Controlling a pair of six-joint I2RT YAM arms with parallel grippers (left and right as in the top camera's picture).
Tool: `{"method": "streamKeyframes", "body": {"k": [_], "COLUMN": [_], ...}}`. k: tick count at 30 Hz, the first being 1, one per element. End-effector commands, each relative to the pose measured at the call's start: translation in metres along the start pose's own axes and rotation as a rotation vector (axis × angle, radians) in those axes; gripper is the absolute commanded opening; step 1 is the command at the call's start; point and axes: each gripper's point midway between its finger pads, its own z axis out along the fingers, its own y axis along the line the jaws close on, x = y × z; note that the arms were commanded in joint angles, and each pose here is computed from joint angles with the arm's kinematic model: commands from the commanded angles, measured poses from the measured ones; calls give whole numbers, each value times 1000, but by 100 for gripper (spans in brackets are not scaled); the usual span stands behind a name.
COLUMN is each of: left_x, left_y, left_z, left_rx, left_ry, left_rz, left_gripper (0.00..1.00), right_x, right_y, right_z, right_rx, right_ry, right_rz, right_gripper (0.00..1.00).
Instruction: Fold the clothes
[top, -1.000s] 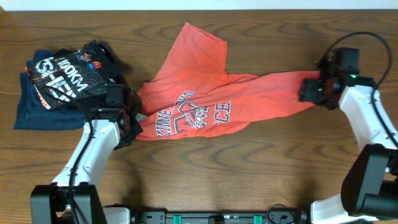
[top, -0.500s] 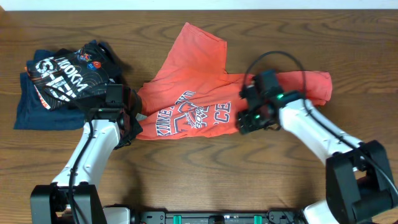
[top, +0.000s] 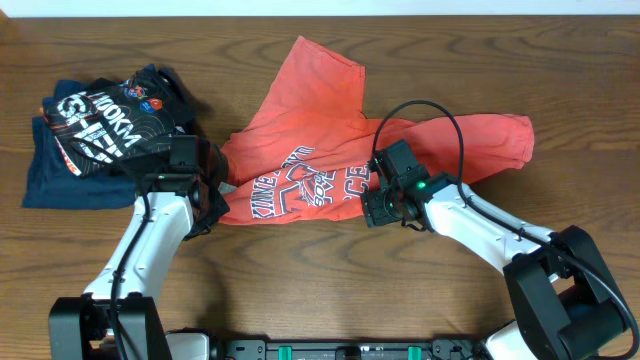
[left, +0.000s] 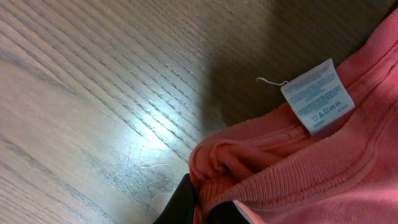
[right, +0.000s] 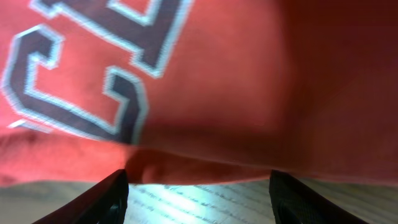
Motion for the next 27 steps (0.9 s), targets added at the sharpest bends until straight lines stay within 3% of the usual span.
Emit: {"method": "streamKeyframes", "body": {"k": [1,16,21,23,24,25,27], "left_x": [-1,-1,-1,-1,-1,-1,-1], "left_y": [5,5,5,5,5,5,5], "left_z": [1,1,1,1,1,1,1], "left_rx": [-23,-22,-22,-22,-22,-22,-22], "left_ry": [-7,-8,-8,-8,-8,-8,-8], "left_rz": [9,9,9,9,9,9,9], "left_gripper": [7,7,7,7,7,7,7], "right_x": [-1,6,7,5,5,5,4], "right_y": [-7,1,0,1,1,1,-2], "right_z": [1,14,20,19,19,18,16], "right_rx": [51,45,47,46,47,47,60], "right_ry": [-18,7,13,10,9,8,5], "right_rz": [74,72,75,81,81,81,84], "right_gripper": [71,71,66,53,41,23,1]}}
